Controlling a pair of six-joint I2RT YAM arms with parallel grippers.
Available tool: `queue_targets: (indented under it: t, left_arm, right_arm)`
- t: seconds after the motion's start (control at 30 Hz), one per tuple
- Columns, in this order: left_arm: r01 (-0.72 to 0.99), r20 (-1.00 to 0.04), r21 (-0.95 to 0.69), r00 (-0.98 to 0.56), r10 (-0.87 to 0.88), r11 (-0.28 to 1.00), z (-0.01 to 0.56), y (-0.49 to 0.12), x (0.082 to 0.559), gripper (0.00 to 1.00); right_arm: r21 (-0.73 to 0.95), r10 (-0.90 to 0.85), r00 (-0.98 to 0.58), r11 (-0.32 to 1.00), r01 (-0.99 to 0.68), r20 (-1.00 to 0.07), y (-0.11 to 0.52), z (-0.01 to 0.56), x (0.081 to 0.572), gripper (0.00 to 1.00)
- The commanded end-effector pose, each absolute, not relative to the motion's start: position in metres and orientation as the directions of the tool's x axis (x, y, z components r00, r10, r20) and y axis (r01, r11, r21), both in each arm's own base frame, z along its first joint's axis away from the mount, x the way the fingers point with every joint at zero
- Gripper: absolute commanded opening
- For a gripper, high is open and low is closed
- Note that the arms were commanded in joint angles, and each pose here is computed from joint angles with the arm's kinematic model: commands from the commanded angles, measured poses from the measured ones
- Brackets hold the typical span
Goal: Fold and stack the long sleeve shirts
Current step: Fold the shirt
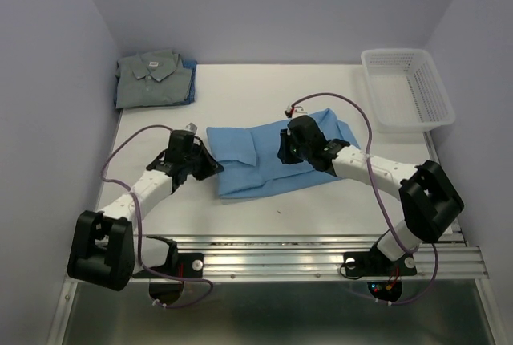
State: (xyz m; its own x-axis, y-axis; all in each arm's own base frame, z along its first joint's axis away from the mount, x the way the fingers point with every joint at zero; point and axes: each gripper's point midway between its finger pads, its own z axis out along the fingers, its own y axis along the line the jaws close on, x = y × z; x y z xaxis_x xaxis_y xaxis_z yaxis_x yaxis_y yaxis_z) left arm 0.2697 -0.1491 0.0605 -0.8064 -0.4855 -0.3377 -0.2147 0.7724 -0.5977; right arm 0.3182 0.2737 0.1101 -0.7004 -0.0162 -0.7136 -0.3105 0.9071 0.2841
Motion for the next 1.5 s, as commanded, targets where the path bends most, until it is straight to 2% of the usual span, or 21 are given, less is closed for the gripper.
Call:
queue_targets:
  t: [0.0, 0.1, 0.27, 0.4, 0.67, 0.87, 1.03, 1.17, 1.4, 1.47]
  left_arm:
    - [-0.098, -0.505, -0.584, -0.734, -0.455, 0.806, 0.141, -0.144, 0.292, 0.00]
    - [-0.064, -0.540, -0.570, -0.723, -0.431, 0.819, 0.170, -0.142, 0.295, 0.00]
    - [-0.005, -0.571, -0.564, -0.720, -0.395, 0.826, 0.205, -0.147, 0.301, 0.00]
    - [0.009, -0.601, -0.537, -0.706, -0.375, 0.844, 0.226, -0.147, 0.312, 0.00]
    - [-0.049, -0.598, -0.432, -0.732, -0.327, 0.900, 0.224, -0.134, 0.318, 0.00]
    - [-0.073, -0.578, -0.389, -0.756, -0.306, 0.918, 0.221, -0.129, 0.317, 0.00]
    - [-0.025, -0.592, -0.431, -0.746, -0.304, 0.902, 0.238, -0.141, 0.325, 0.00]
    - [0.002, -0.600, -0.422, -0.750, -0.277, 0.907, 0.245, -0.146, 0.327, 0.00]
    - [0.024, -0.628, -0.410, -0.732, -0.263, 0.912, 0.262, -0.148, 0.336, 0.00]
    - [0.029, -0.621, -0.405, -0.742, -0.252, 0.914, 0.260, -0.150, 0.338, 0.00]
  right_arm:
    - [0.188, -0.040, -0.648, 0.942, -0.280, -0.761, 0.270, 0.117, 0.349, 0.19]
    - [0.209, -0.081, -0.638, 0.907, -0.365, -0.766, 0.290, 0.117, 0.354, 0.12]
    - [0.248, -0.106, -0.646, 0.867, -0.432, -0.756, 0.322, 0.095, 0.368, 0.08]
    - [0.316, -0.103, -0.643, 0.805, -0.502, -0.758, 0.359, 0.104, 0.375, 0.07]
    - [0.276, -0.038, -0.586, 0.856, -0.438, -0.809, 0.360, 0.133, 0.400, 0.07]
    - [0.342, -0.093, -0.629, 0.773, -0.534, -0.772, 0.394, 0.113, 0.384, 0.07]
    - [0.406, -0.126, -0.633, 0.669, -0.623, -0.763, 0.434, 0.097, 0.365, 0.07]
    - [0.436, -0.159, -0.670, 0.647, -0.625, -0.725, 0.453, 0.071, 0.358, 0.06]
    - [0.479, -0.191, -0.690, 0.592, -0.648, -0.698, 0.470, 0.066, 0.327, 0.06]
    - [0.473, -0.150, -0.702, 0.640, -0.606, -0.696, 0.464, 0.068, 0.334, 0.06]
